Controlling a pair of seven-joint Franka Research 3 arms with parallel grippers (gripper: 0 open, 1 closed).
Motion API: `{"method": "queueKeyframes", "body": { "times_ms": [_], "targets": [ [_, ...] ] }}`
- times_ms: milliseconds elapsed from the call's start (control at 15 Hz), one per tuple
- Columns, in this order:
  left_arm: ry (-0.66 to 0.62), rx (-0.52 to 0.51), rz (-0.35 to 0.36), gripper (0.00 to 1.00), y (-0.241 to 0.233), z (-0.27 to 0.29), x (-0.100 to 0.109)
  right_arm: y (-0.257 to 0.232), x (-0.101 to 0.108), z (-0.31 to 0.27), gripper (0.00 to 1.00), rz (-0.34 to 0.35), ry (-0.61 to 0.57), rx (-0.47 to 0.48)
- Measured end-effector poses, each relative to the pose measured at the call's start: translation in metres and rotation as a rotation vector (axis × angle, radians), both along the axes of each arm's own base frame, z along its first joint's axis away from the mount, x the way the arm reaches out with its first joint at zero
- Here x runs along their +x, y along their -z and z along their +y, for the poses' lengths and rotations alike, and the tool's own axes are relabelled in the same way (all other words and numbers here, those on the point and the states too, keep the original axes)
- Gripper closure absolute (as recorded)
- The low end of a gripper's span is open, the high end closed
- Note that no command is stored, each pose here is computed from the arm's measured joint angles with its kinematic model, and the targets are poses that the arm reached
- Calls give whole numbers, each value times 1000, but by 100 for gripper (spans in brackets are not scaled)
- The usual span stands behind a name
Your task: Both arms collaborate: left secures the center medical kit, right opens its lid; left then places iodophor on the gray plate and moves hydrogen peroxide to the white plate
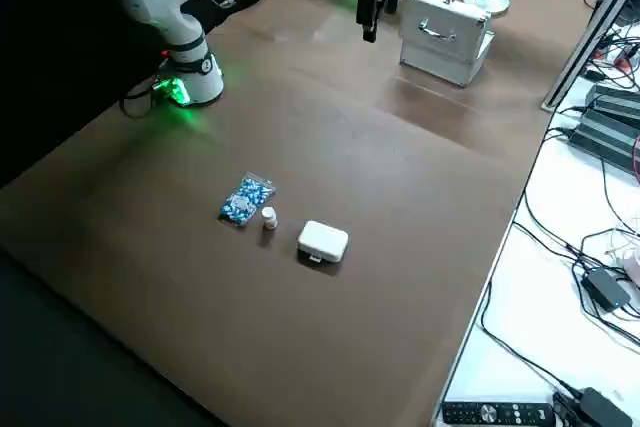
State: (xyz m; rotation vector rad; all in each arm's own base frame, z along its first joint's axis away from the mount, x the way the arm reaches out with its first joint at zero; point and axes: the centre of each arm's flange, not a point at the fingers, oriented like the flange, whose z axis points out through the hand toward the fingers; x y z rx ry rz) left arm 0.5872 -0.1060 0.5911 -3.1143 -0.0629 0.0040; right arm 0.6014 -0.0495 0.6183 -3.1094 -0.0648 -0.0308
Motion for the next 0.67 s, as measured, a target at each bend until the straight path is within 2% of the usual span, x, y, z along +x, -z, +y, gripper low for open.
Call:
{"method": "queueKeyframes", "body": {
  "times_ms": [267, 667],
  "targets": [
    [87, 0, 1, 0, -1, 11, 2, 1, 0, 2, 1, 1, -3, 1],
    [86, -10, -2, 0, -3, 10, 2, 2, 0, 3, 1, 6, -6, 2]
  ]
}}
